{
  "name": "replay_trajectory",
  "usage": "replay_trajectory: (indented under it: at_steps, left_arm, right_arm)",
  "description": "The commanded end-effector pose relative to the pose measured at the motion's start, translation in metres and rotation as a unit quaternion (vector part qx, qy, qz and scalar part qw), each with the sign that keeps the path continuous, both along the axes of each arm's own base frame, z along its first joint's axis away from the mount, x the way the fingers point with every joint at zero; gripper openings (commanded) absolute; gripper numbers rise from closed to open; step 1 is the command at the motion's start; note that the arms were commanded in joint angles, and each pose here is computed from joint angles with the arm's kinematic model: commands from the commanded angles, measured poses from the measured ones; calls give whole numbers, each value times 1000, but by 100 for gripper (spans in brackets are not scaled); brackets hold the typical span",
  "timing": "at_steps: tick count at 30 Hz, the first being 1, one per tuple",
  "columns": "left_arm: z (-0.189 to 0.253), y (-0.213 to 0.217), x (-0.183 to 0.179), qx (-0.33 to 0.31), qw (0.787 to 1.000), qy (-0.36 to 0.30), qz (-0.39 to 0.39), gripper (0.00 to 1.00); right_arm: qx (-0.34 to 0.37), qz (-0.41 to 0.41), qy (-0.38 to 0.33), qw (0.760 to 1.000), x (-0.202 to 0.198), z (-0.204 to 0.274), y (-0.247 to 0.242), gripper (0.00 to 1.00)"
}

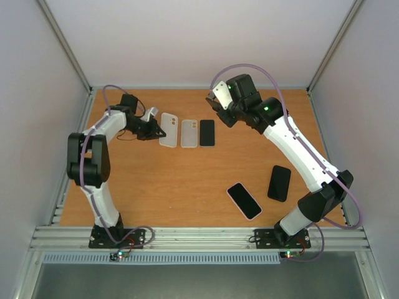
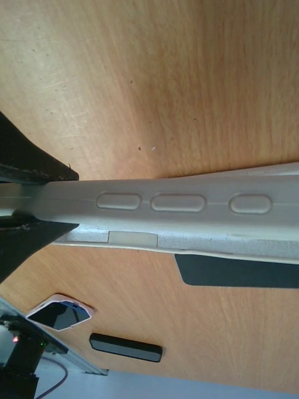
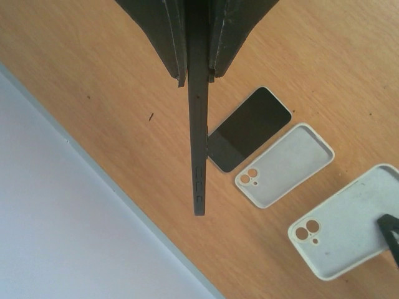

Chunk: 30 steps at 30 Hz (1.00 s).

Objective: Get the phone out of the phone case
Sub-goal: Place the phone case at the center of the board.

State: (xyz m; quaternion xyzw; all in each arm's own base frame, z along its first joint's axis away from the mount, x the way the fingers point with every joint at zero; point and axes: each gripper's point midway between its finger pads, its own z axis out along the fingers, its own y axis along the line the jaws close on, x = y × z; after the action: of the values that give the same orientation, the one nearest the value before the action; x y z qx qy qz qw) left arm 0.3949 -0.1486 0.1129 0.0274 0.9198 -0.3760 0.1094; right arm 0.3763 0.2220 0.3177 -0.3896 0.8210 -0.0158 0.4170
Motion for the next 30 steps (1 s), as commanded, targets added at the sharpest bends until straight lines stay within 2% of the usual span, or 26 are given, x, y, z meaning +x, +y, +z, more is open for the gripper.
replay_trajectory:
  at_steps: [1,7,13,25,28,30]
  left_arm:
    - [-13,-1,18,-24,999,23,-18,0]
    - [-41,-4,32,-40,997,64,-16,0]
    - [-57,-4,38,-40,996,73,-14,0]
    - [-85,8,50,11,996,91,7,2]
    - [-90,11,50,21,995,98,11,8]
    - [-92,14,48,33,994,101,15,19]
  right_arm:
    - [22,-5,-10,1000,5,11,2,1]
    - [15,-6,1,1000,10,2,5,1]
    - [14,-4,14,1000,14,-6,10,1]
    - [13,-3,27,1000,19,-12,15,1]
    - [14,-2,27,1000,18,-11,15,1]
    - [14,-1,27,1000,18,-11,15,1]
